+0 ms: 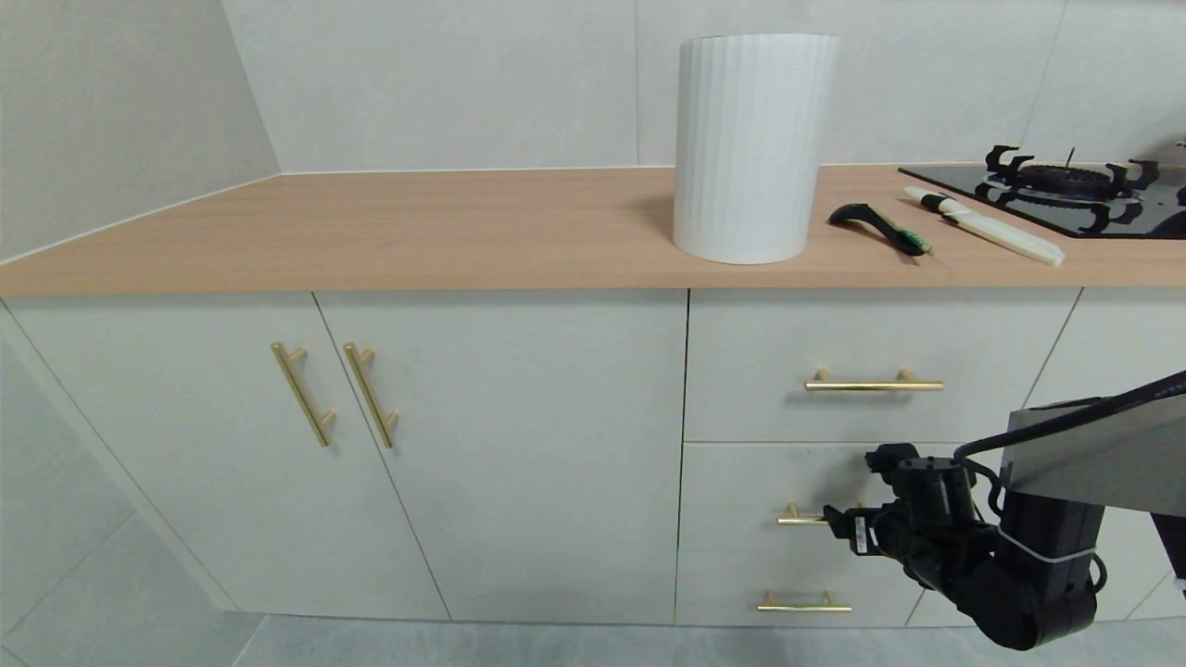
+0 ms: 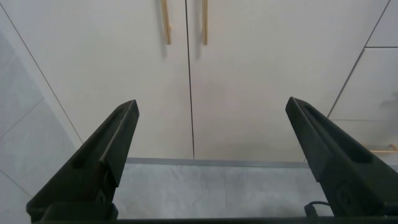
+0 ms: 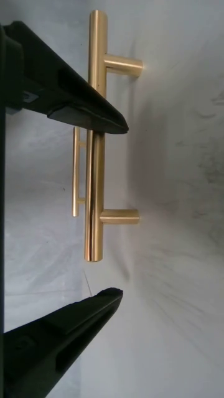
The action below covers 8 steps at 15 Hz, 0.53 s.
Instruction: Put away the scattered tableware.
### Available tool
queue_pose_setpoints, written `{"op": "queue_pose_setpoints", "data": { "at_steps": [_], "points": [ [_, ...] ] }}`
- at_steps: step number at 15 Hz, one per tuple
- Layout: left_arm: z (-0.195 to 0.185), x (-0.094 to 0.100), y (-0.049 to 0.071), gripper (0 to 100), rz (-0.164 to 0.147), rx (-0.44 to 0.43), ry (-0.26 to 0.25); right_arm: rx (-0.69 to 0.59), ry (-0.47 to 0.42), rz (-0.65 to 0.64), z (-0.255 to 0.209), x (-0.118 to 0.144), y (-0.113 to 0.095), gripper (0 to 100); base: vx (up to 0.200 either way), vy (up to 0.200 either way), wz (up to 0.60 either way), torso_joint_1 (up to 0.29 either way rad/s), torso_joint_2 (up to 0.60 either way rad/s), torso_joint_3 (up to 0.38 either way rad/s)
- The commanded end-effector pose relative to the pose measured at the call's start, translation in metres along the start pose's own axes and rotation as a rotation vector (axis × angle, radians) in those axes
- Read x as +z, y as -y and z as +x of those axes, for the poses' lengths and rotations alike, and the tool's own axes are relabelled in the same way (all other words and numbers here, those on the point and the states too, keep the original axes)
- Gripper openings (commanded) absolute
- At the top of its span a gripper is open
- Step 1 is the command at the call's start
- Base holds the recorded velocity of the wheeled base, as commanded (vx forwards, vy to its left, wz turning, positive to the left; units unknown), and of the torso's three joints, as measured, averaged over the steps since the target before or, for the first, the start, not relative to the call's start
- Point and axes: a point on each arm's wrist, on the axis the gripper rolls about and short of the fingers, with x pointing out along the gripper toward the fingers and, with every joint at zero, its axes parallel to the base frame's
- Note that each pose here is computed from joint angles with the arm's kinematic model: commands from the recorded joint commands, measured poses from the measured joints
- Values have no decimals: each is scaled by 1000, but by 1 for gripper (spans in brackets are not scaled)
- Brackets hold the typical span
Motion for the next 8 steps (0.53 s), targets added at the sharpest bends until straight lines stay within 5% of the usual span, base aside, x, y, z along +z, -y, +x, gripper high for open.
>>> {"op": "queue_pose_setpoints", "data": {
  "at_steps": [1,8],
  "points": [
    [0,0,0,100,0,0,0,0,-20,-8,0,-4,0,100,0,0,0,0,0,0],
    [0,0,0,100,0,0,0,-1,-66,-35,-6,-13,2,100,0,0,0,0,0,0]
  ]
}}
